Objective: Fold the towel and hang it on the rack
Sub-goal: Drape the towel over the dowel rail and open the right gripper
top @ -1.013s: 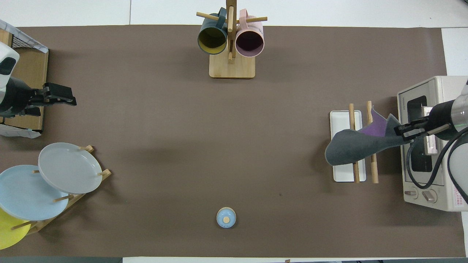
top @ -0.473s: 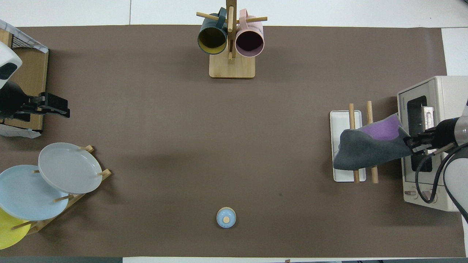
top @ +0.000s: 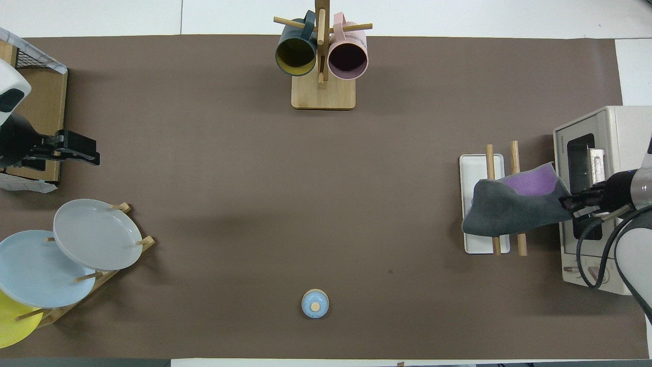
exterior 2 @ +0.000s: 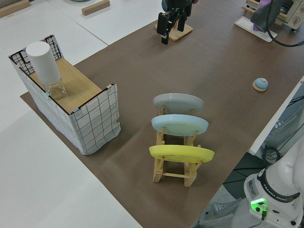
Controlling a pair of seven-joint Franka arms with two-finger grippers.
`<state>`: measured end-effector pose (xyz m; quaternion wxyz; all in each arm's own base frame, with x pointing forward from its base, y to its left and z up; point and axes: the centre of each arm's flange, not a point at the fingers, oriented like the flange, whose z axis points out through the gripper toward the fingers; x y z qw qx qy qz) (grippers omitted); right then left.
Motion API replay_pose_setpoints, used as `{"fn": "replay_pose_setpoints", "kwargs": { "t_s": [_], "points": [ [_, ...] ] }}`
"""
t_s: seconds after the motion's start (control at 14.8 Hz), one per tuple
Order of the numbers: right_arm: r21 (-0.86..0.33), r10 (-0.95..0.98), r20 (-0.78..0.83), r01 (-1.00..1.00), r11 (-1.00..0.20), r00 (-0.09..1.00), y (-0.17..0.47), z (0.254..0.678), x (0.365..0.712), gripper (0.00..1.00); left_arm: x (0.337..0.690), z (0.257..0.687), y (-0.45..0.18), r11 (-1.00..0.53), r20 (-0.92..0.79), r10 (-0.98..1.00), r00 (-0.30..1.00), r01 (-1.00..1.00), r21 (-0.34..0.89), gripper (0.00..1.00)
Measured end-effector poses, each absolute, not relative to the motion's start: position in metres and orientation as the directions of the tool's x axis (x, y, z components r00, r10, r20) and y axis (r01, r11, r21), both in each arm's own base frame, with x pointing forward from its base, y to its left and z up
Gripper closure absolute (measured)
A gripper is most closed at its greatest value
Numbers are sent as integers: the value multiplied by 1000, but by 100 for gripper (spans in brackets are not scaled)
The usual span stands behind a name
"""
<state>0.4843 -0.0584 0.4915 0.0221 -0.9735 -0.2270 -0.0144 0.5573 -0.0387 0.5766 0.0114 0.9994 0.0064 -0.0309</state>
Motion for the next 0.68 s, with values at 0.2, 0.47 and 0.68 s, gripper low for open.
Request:
{"fn": "replay_pose_setpoints", "kwargs": {
  "t_s": [0.2,0.47,0.68],
  "points": [
    [-36,440,36,441,-897,897,-60,491,484,48,557,577,-38,-1000,-62,12,998,14,24,0],
    [-32,433,41,434,-900,901,-64,494,484,8,558,577,-38,-1000,-59,13,998,14,25,0],
    [-28,436,35,437,-899,899,-65,523,490,0,558,577,-38,-1000,-59,13,998,14,26,0]
  ]
}}
